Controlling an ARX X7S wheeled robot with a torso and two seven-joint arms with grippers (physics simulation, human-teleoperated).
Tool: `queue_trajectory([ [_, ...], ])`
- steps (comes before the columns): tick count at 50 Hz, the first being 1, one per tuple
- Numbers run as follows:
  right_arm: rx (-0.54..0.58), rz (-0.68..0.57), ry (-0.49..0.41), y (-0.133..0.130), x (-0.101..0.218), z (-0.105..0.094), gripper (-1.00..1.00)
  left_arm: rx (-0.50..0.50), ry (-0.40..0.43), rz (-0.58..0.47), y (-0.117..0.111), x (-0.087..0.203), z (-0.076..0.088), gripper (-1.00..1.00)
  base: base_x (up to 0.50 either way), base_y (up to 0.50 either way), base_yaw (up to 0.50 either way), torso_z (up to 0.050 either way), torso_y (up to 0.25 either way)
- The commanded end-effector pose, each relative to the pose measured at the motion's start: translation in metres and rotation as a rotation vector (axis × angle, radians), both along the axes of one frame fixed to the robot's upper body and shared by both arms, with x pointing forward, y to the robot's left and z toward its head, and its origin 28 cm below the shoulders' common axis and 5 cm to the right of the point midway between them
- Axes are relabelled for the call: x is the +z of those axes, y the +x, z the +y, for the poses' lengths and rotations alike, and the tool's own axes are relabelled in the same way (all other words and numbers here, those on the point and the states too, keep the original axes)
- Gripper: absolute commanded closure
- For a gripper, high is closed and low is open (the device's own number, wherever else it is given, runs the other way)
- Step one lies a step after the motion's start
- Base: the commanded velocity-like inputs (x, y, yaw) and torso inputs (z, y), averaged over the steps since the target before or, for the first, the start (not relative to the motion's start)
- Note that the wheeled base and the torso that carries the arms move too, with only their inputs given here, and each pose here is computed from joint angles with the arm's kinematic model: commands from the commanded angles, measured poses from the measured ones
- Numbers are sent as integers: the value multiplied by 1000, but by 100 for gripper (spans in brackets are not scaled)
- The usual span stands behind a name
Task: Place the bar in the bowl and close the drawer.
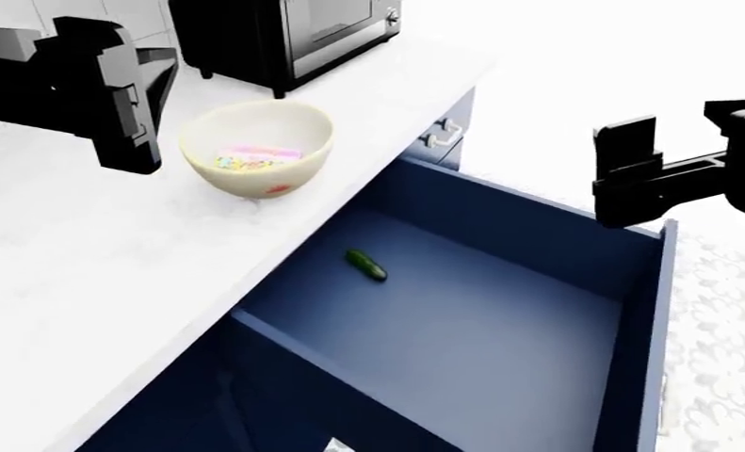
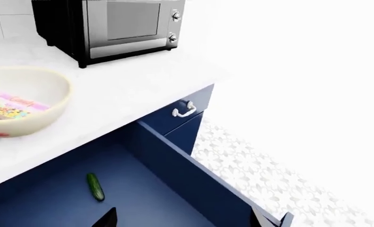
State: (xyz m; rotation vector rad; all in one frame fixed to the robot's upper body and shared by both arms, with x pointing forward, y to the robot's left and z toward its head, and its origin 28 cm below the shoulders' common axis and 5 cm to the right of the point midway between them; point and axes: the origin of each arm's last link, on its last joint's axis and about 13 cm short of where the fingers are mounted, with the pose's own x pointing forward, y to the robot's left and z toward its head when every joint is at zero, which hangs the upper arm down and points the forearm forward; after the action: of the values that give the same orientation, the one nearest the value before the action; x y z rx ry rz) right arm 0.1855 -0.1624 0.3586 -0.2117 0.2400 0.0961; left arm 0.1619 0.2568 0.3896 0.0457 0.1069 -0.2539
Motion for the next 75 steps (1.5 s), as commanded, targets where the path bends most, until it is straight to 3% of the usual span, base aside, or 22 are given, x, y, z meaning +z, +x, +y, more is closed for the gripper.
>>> queue_trajectory([
  [1,2,3,4,0,-1,-1,-100,-2,-2,2,0,0,0,-100,-28,47,-500,0,0],
  [75,11,35,9,-2,-6,0,-100,-9,0,15,0,-3,0,-100,-20,61,-500,0,0],
])
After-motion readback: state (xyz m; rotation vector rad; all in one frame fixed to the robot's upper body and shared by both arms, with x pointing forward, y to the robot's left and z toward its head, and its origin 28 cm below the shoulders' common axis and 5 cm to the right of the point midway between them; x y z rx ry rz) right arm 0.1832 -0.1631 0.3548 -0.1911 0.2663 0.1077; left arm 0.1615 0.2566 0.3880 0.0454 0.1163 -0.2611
